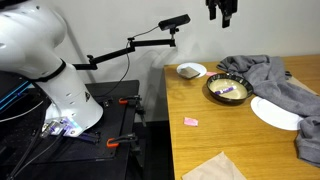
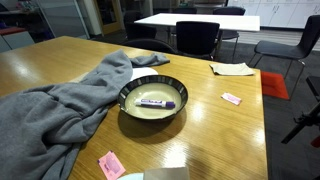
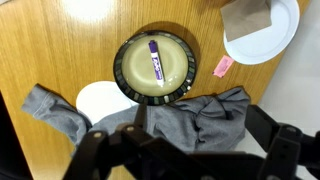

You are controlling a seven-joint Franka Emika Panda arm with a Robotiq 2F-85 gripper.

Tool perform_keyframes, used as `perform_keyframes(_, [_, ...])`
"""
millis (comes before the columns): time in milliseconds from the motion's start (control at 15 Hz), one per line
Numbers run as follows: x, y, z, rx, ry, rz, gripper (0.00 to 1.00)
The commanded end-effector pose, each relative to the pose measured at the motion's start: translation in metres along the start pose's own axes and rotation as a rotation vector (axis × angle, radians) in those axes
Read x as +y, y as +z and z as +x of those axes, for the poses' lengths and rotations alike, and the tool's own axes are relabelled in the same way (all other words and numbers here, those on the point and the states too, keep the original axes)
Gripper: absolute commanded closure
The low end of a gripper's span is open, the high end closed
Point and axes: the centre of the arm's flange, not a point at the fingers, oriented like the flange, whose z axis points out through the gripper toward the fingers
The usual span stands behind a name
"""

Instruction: Remove the marker out of the bowl and put it on the table

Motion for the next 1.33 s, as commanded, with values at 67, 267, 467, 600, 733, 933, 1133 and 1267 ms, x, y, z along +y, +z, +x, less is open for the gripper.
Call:
perform_keyframes(67, [0.027,0.045,0.025,-0.011,-0.029,0.017,0.0])
perform_keyframes(267, [0.036,0.072,0.031,-0.032,-0.05,0.038,0.0])
perform_keyframes(467, [0.039,0.095,0.035,-0.059,-0.085,0.053,0.0])
perform_keyframes(600, [0.04,0.107,0.038,-0.076,-0.105,0.064,0.0])
perform_keyframes(733, [0.039,0.117,0.04,-0.09,-0.123,0.071,0.0])
perform_keyframes(933, [0.037,0.134,0.042,-0.114,-0.132,0.07,0.0])
perform_keyframes(1133, [0.033,0.153,0.04,-0.136,-0.132,0.058,0.0])
perform_keyframes(1267, [0.031,0.164,0.038,-0.148,-0.134,0.05,0.0])
